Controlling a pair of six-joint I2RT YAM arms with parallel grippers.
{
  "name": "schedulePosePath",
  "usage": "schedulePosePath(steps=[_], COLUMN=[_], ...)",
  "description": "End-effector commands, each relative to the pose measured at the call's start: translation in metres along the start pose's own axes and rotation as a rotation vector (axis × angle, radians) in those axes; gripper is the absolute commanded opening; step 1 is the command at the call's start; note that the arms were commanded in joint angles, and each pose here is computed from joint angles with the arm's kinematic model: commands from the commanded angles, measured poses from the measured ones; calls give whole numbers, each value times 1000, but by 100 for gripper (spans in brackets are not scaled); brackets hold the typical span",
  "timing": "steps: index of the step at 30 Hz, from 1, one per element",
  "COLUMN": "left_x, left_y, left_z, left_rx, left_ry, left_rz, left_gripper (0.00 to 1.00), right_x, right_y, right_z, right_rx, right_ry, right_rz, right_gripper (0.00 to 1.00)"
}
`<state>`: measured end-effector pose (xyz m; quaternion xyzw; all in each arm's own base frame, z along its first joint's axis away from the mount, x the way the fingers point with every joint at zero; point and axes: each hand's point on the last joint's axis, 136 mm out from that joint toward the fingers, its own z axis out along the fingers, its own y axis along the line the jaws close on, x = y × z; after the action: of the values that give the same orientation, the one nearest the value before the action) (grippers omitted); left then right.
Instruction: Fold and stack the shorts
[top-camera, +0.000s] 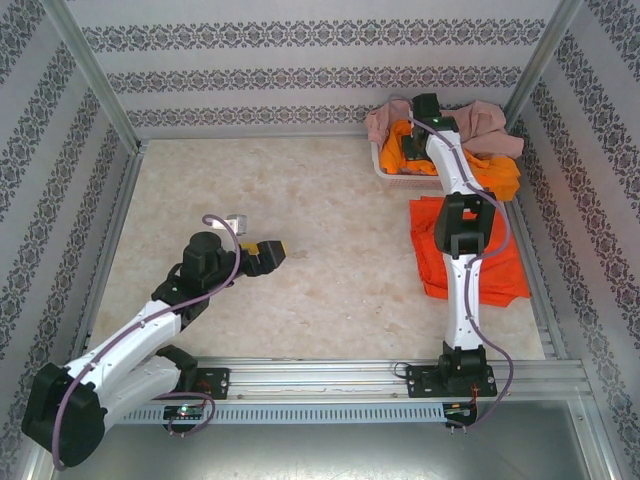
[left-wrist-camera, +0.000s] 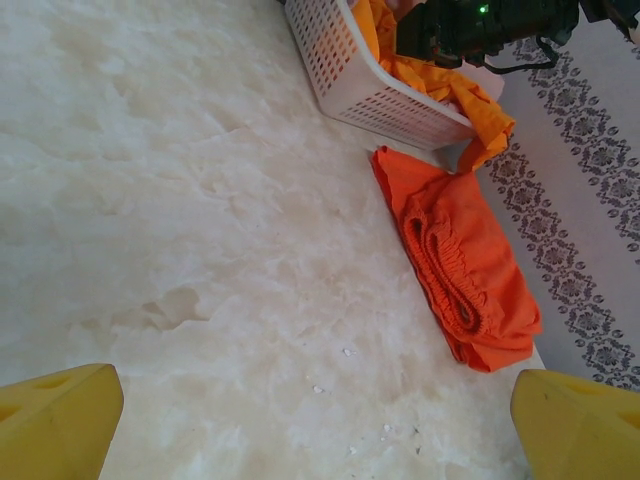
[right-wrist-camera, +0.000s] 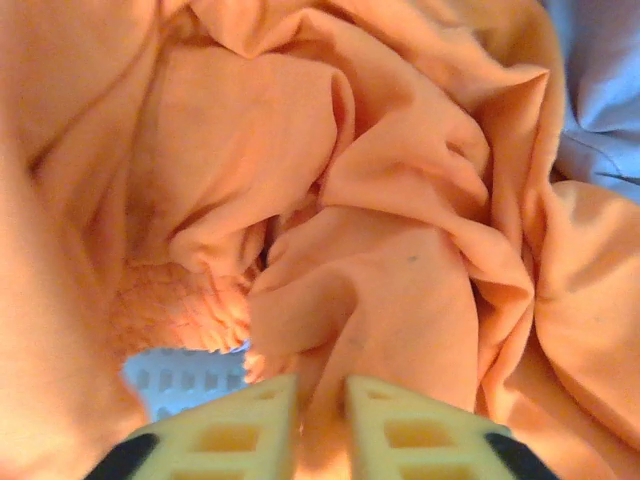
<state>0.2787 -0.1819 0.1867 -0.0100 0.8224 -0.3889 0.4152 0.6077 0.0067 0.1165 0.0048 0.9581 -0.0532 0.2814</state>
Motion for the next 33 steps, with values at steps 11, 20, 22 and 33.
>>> schedulePosePath(steps=[11,20,22,33], left_x=[3,6,6,11], left_y=[10,11,11,14], left_z=[-5,-6,-5,-9], left_rx=[-29,-27,-20,-33], left_ry=[-18,-18,-20,-12], left_rz=[5,-2,-7,-12], left_gripper=[100,100,100,100], right_x=[-85,-94,-90,-46], right_y=[22,45,47,51], right_z=[-256,-362,-343,-138], right_rx=[-234,-285,-238,-240], right_ry=[-526,-768,-717,-259], right_rz=[144,70,39,108], right_gripper=[0,0,15,71])
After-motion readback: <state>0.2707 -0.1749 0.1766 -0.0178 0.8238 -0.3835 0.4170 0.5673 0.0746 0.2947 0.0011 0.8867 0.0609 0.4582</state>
